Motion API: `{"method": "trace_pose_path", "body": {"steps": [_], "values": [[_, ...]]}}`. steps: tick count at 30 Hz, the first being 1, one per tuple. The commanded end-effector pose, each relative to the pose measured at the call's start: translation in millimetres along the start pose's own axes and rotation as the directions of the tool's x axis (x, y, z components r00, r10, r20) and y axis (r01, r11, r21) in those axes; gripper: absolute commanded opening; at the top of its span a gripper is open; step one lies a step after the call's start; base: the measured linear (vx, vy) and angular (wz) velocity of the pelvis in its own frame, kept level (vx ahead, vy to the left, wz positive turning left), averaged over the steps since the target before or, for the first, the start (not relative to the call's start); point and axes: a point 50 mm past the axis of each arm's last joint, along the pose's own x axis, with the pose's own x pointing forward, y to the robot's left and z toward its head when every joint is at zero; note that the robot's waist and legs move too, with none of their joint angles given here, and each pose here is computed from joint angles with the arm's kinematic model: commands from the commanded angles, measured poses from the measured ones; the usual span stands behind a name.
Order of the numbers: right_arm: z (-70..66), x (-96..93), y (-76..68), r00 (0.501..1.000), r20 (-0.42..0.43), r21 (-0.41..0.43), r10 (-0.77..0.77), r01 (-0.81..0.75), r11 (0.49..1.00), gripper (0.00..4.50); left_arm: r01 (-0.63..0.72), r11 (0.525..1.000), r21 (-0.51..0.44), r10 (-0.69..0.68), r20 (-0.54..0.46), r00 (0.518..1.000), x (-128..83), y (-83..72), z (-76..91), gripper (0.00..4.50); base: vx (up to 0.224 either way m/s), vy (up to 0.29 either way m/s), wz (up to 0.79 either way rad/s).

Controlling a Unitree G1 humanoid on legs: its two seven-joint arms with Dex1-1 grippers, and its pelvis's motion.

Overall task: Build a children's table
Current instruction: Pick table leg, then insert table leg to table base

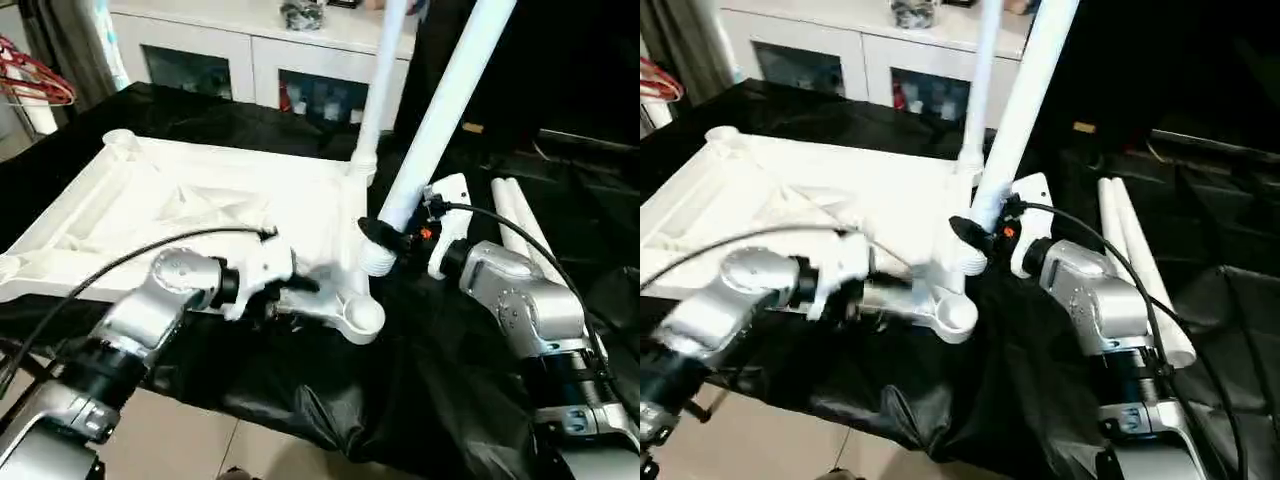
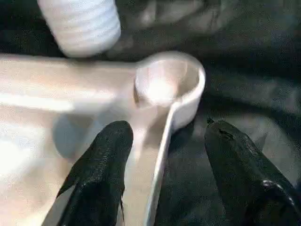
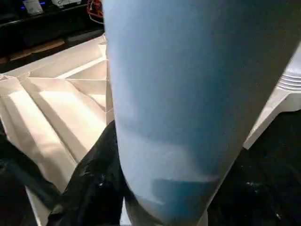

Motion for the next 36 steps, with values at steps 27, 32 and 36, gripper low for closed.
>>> {"method": "trace_pose_path", "body": {"steps": [27,32,36], "values": [[-0.5,-7.1,6.1,0.999,-0.022,-0.027,0.031,-0.032,0.999,1.88,0.05,0.993,-0.106,-0.056,-0.056,0.997,-4.7,23.7,-23.5,0.75,0.0,0.0,0.0],[-0.1,-6.5,7.4,0.999,-0.024,-0.028,0.038,-0.039,0.999,1.88,0.055,0.992,-0.118,-0.068,-0.104,0.992,-5.5,21.2,-29.4,0.36,0.0,0.0,0.0],[-1.3,-6.6,8.2,0.998,-0.034,-0.03,0.059,-0.06,0.998,1.88,0.019,0.987,-0.157,-0.043,-0.152,0.987,-5.2,19.3,-36.9,0.12,0.0,0.0,0.0]]}}
